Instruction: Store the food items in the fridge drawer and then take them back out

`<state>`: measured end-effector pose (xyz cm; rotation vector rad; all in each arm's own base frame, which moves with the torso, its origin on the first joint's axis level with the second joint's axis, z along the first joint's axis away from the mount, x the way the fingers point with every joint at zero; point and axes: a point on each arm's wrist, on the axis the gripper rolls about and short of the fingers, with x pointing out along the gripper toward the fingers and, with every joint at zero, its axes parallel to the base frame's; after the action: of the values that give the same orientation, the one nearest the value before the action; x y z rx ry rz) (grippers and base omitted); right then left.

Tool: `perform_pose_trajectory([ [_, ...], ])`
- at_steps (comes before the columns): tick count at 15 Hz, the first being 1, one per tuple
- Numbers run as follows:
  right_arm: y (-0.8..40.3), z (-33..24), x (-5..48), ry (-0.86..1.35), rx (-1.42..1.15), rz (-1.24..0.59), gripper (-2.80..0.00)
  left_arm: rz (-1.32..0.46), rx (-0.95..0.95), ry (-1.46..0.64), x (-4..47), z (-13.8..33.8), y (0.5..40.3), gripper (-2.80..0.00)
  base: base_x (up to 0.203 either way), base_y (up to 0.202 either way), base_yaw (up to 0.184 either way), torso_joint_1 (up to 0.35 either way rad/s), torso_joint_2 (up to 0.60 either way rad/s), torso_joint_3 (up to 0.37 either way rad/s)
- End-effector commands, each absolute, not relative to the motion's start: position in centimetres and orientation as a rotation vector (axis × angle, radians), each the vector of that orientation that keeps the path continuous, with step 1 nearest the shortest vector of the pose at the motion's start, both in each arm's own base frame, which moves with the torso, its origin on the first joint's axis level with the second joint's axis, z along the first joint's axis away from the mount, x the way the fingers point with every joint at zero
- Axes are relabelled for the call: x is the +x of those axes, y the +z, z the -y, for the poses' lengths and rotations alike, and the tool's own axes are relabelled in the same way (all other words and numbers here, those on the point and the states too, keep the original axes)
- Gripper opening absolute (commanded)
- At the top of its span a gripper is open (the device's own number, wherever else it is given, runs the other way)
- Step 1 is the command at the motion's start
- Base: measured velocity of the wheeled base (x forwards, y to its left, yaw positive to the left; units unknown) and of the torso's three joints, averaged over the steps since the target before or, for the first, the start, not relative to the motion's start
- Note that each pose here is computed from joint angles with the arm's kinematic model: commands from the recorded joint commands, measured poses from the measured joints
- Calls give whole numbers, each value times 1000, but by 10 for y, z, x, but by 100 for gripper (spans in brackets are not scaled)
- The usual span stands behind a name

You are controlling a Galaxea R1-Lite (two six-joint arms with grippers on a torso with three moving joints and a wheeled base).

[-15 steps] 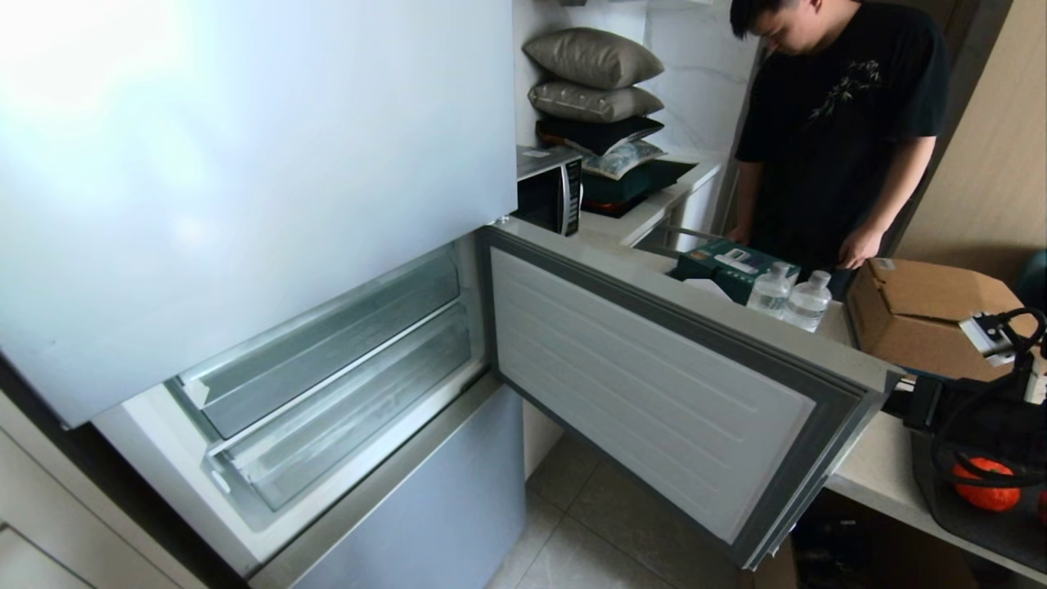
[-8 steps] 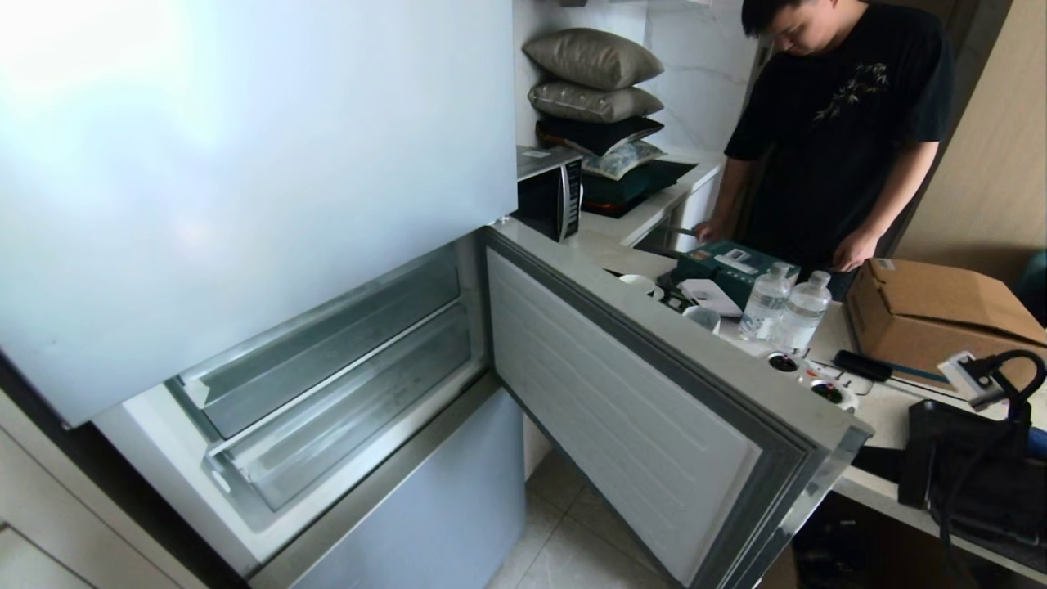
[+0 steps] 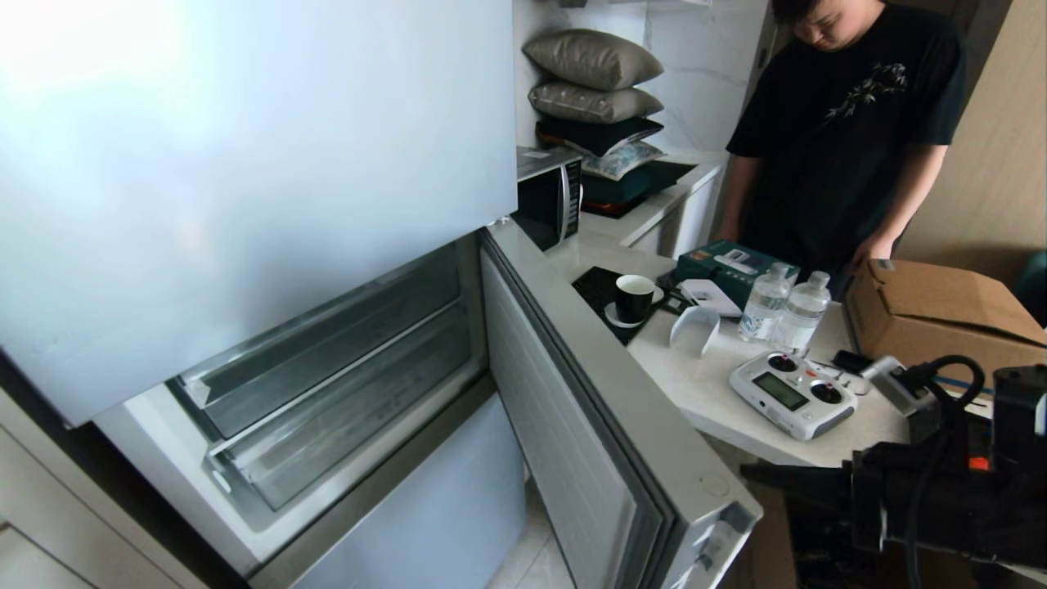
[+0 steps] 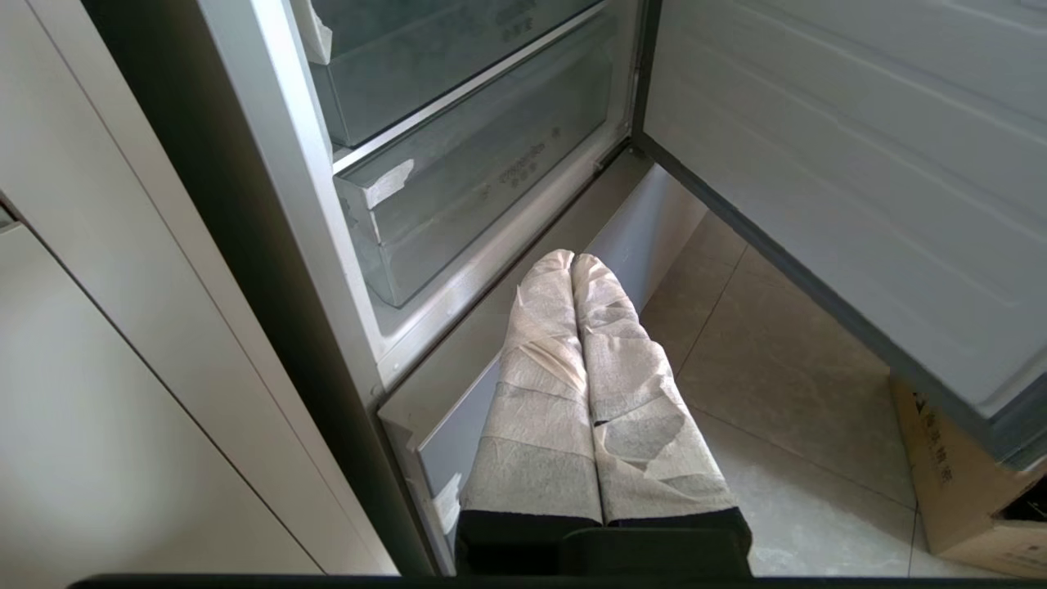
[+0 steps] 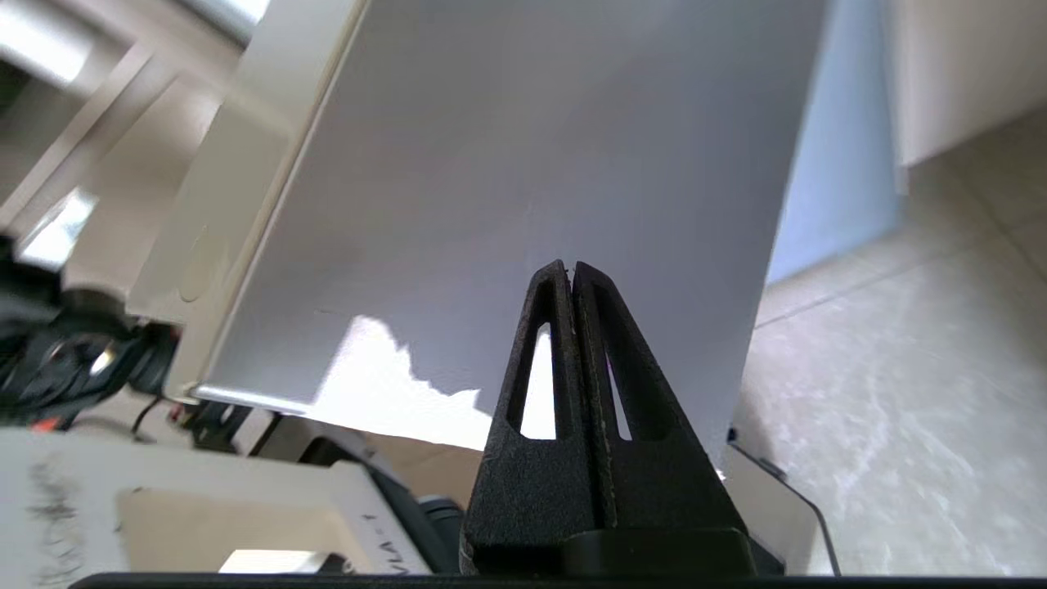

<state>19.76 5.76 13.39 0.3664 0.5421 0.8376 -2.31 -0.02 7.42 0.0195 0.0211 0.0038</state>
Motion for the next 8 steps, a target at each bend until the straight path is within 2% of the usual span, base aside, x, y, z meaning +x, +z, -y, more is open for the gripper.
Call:
perform_pose_trajectory([
  [1,130,-73,209,884,357,-575,-280,-22,20,4,-23,0,74,-280,0,0,0,0,0,0],
  [8,126,-188,268,924,222,-539,-280,-20,19,4,-23,0,74,-280,0,0,0,0,0,0],
])
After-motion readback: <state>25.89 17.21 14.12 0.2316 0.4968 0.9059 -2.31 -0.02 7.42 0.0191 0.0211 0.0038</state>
